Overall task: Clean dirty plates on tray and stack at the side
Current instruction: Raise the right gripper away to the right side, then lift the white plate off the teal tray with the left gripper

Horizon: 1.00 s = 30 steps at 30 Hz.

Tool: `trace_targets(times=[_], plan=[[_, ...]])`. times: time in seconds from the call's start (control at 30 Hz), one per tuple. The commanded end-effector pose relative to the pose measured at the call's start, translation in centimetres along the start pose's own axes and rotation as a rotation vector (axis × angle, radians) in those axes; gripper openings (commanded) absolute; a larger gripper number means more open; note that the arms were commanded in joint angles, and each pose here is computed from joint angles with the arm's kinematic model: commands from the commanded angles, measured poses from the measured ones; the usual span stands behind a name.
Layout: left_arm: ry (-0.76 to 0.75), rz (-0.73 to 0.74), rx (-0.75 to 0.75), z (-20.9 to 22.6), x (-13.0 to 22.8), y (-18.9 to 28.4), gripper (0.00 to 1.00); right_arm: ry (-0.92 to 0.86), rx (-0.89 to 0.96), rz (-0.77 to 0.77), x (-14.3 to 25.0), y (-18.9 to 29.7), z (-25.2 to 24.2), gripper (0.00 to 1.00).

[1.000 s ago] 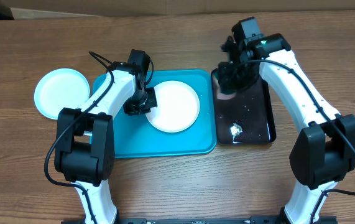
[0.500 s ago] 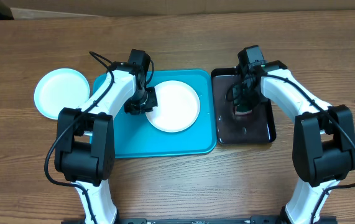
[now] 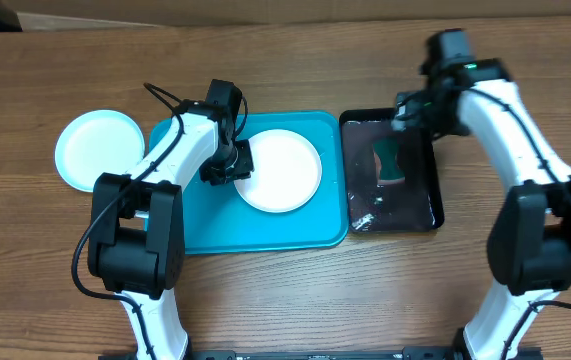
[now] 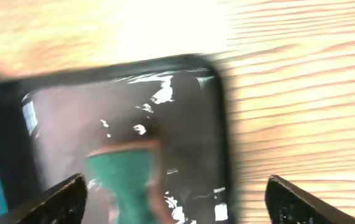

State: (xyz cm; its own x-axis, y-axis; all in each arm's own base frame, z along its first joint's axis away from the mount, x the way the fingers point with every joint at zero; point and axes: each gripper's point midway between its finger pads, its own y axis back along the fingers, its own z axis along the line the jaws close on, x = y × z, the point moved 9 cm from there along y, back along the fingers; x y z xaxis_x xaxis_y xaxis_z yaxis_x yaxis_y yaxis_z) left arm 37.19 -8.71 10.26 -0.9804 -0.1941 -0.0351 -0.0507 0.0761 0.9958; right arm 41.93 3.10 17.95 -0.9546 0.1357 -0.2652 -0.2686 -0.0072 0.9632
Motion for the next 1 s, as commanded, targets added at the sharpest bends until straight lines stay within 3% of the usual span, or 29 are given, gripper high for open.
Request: trace_targets(times=[0.0, 0.17, 0.4, 0.73, 0.97], plan=[[-0.014, 0.024, -0.001, 0.1, 0.8, -1.5, 0.36, -0.104, 0.012, 0.003, -0.5, 0.5, -3.6, 1.0], [-0.014, 0.028, 0.006, 0.4, 1.4, -2.6, 0.04, -0.194, 0.03, 0.009, -0.6, 0.6, -7.3, 1.0], [-0.071, 0.009, 0.007, 0.3, -0.5, 0.3, 0.04, -0.242, 0.042, 0.003, -0.7, 0.7, -9.4, 1.0], [-0.145, -0.169, 0.073, -2.1, -4.7, 9.9, 0.04, -0.242, 0.042, 0.003, -0.7, 0.7, -9.4, 1.0], [-0.238, -0.228, 0.086, -6.1, -3.9, 11.5, 0.04, -0.242, 0.042, 0.003, -0.7, 0.7, -9.4, 1.0]])
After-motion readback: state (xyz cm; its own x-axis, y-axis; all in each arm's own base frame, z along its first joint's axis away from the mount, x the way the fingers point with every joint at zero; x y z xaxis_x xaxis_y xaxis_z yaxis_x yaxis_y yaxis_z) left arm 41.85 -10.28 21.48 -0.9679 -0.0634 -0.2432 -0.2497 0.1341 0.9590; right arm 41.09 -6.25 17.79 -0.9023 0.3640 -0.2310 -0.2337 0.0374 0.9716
